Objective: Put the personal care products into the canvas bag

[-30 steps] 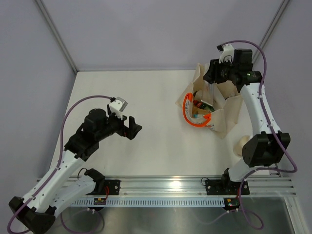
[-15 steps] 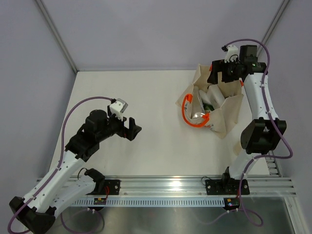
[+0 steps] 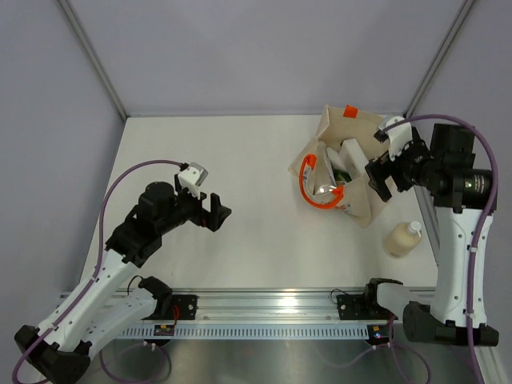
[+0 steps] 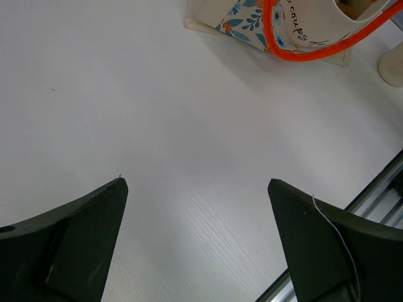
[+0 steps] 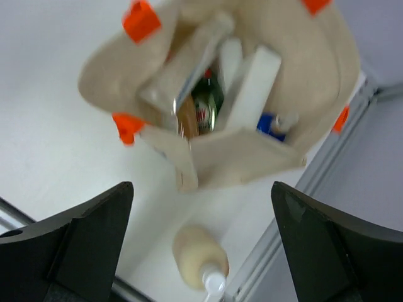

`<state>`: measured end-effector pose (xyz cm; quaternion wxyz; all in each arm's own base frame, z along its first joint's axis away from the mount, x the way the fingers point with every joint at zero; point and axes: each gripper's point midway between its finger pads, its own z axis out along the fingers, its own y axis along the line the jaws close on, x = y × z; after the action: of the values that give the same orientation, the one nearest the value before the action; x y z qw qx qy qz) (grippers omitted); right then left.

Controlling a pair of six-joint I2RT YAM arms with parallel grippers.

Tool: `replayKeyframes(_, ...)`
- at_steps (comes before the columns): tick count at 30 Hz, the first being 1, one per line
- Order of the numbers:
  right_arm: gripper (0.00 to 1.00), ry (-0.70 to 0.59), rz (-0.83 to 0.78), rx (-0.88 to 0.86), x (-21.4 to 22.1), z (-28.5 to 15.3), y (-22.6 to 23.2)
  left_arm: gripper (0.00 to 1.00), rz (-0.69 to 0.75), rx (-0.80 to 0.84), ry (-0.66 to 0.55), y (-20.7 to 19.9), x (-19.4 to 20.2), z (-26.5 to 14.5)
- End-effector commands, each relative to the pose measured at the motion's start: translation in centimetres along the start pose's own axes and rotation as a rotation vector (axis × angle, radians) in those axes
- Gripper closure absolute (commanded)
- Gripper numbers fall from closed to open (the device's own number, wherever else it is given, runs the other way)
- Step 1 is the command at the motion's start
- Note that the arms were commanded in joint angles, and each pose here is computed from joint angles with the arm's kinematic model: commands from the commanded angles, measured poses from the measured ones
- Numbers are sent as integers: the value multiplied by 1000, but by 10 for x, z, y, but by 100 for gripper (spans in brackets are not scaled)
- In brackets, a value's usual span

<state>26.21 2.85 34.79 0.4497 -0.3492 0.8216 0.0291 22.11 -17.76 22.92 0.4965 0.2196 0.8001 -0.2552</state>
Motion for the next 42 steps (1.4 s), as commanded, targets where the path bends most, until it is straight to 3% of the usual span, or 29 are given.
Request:
replayKeyframes(1, 0, 387, 56, 33, 105, -16, 16, 1, 13, 6, -56, -2, -8, -5)
replayKeyframes(5, 1, 598, 148, 81, 179, -18, 33, 1, 9, 34, -64, -6, -5, -2)
replayKeyframes(13, 0, 716, 116, 268, 211, -9, -9, 1, 17, 61, -60, -10, -3, 0)
replayKeyframes(26, 0, 819, 131, 61, 257, 34, -8, 1, 24, 84, -14, -11, 7, 9)
replayKeyframes(42, 0, 903, 173, -96, 290, 50, 5, 1, 25, 89, 36, -9, 16, 20)
